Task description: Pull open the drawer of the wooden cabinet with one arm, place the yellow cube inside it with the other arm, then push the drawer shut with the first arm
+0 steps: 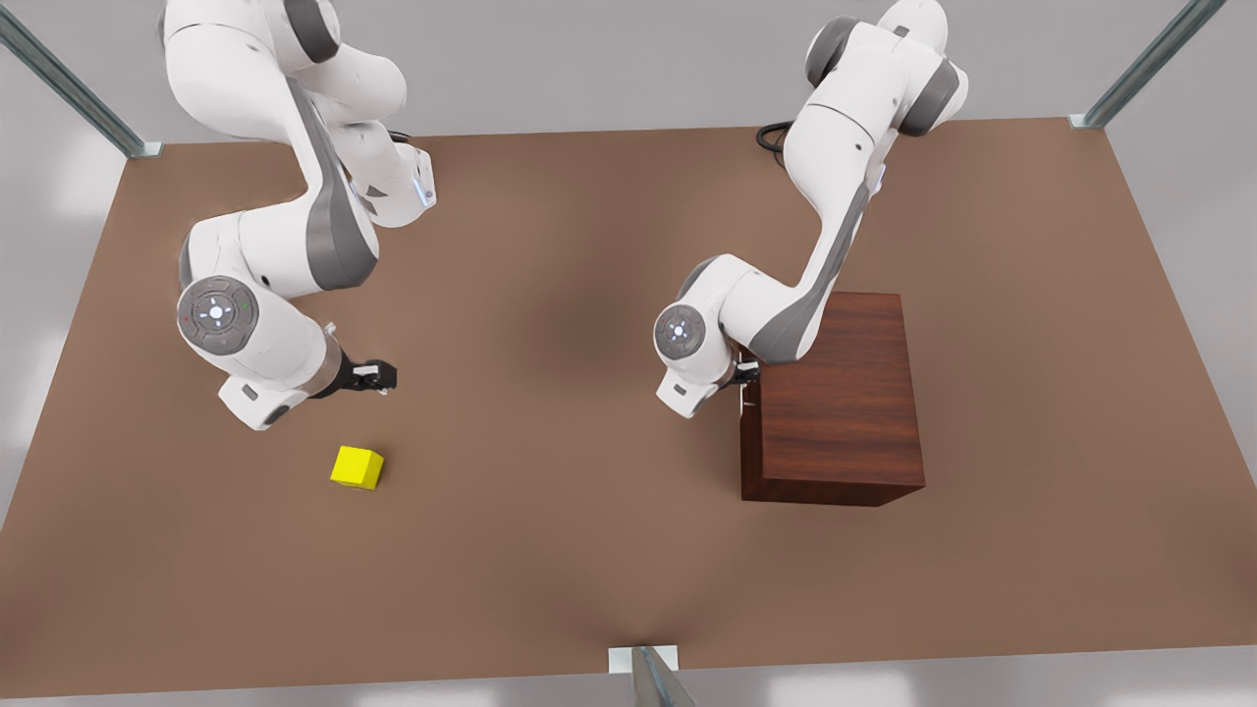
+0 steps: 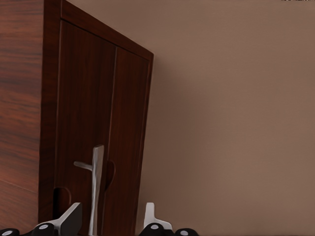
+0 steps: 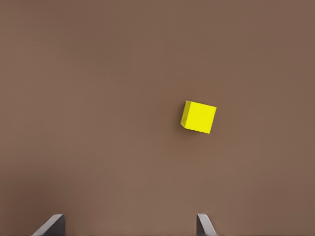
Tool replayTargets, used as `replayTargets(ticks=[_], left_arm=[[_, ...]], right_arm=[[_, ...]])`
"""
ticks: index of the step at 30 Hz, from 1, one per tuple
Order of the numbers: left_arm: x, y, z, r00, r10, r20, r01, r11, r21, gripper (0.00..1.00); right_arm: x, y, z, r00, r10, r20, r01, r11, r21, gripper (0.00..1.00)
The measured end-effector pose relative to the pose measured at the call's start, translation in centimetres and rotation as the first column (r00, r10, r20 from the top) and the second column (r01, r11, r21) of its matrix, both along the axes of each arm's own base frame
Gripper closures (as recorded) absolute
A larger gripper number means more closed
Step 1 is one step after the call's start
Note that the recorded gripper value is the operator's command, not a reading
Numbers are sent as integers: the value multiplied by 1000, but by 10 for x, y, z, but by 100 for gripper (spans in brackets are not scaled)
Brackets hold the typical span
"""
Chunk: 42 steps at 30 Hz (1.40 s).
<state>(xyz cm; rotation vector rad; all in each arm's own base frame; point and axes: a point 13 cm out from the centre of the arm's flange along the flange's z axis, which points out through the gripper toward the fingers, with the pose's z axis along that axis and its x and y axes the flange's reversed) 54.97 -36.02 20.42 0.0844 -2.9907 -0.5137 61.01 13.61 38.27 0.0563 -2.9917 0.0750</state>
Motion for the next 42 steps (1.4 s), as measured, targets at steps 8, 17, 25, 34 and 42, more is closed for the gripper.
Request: replayTargets(ticks=[8, 17, 25, 34, 42], left_arm=[[2, 3, -16, 998, 53, 27, -53, 999, 9, 29], [0, -5, -20, 995, 85, 49, -85, 996, 1, 29], [-2, -32, -21, 993, 88, 73, -87, 996, -16, 29], [3, -72, -11, 988, 104, 118, -97, 993, -60, 29], [-3, -95, -14, 983, 124, 136, -114, 991, -74, 29]], right_arm=[[31, -105, -131, 985, -169, -38, 169, 986, 4, 0], [54, -136, -222, 968, -243, -59, 246, 968, 47, 0], [51, -130, -270, 969, -234, -75, 238, 970, 47, 0], [19, -132, -297, 969, -207, -132, 212, 977, 17, 0], [16, -130, -324, 972, -197, -125, 202, 979, 22, 7]])
